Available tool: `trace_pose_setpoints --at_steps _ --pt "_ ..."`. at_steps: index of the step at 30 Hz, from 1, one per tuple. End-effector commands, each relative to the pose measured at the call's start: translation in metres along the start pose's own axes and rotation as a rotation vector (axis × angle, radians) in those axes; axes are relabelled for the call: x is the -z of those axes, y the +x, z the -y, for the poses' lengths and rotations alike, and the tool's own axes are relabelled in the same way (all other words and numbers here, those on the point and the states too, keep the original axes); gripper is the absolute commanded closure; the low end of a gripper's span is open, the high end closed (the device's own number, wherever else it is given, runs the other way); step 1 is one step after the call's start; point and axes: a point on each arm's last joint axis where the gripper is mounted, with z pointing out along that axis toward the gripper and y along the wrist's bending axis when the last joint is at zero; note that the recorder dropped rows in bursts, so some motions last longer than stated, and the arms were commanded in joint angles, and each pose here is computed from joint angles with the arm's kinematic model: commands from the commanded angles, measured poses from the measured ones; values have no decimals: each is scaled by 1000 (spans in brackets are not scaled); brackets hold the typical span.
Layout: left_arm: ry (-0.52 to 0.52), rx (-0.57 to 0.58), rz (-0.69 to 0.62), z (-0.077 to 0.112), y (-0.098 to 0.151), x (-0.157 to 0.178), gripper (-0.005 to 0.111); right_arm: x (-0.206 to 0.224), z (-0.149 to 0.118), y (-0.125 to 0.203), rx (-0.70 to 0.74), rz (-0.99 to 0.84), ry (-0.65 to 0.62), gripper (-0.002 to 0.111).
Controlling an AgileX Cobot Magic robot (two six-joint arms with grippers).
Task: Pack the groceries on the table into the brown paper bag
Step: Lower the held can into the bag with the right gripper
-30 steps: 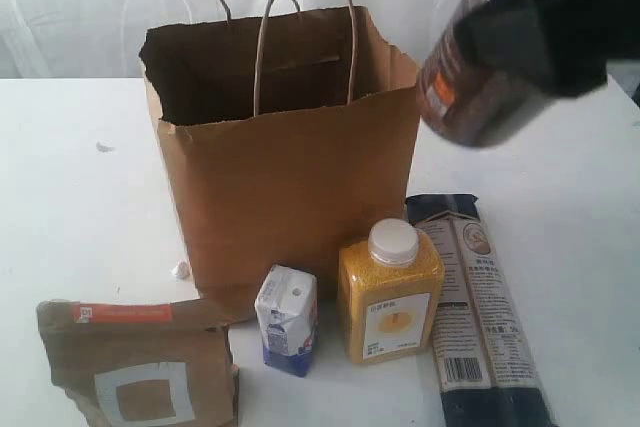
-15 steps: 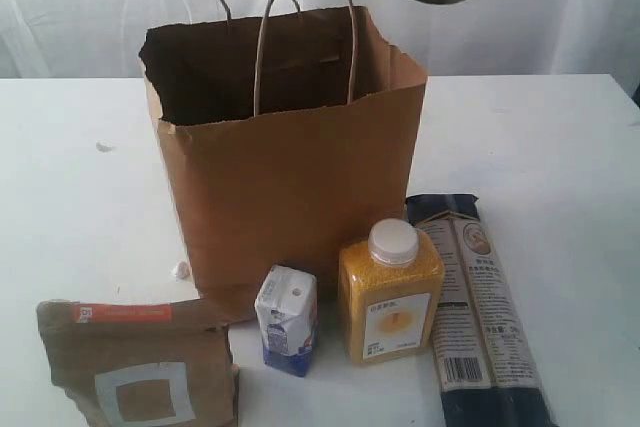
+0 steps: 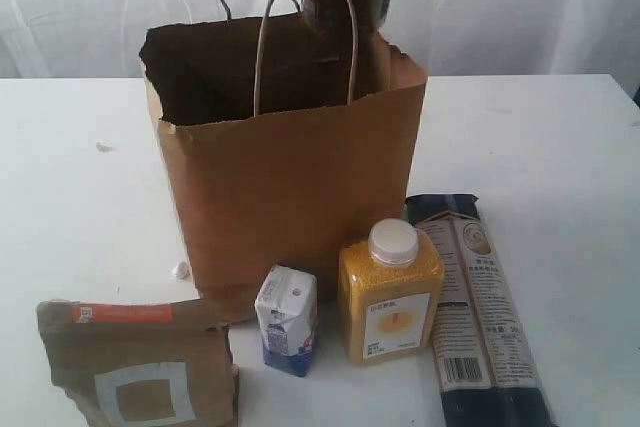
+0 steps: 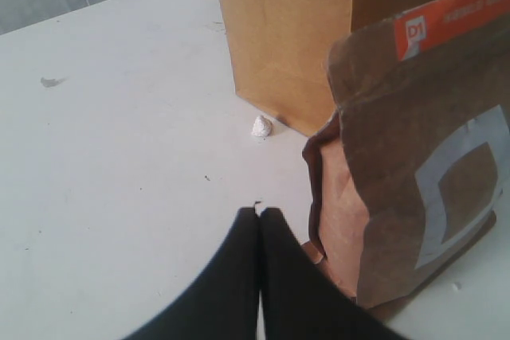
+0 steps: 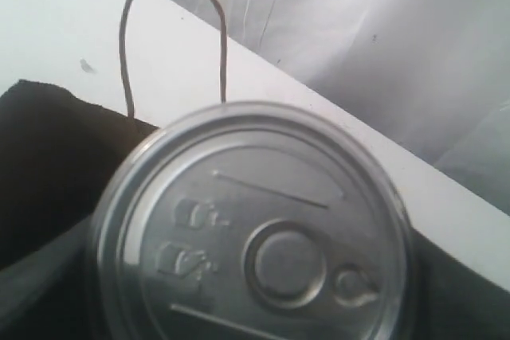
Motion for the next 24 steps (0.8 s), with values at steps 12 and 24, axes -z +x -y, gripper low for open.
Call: trace_pose_setpoints --at_steps 12,24 --pt "8 17 7 1 1 0 107 -46 -15 1 65 -67 -106 108" --pt "8 17 7 1 1 0 107 -74 -21 12 77 -137 -114 81"
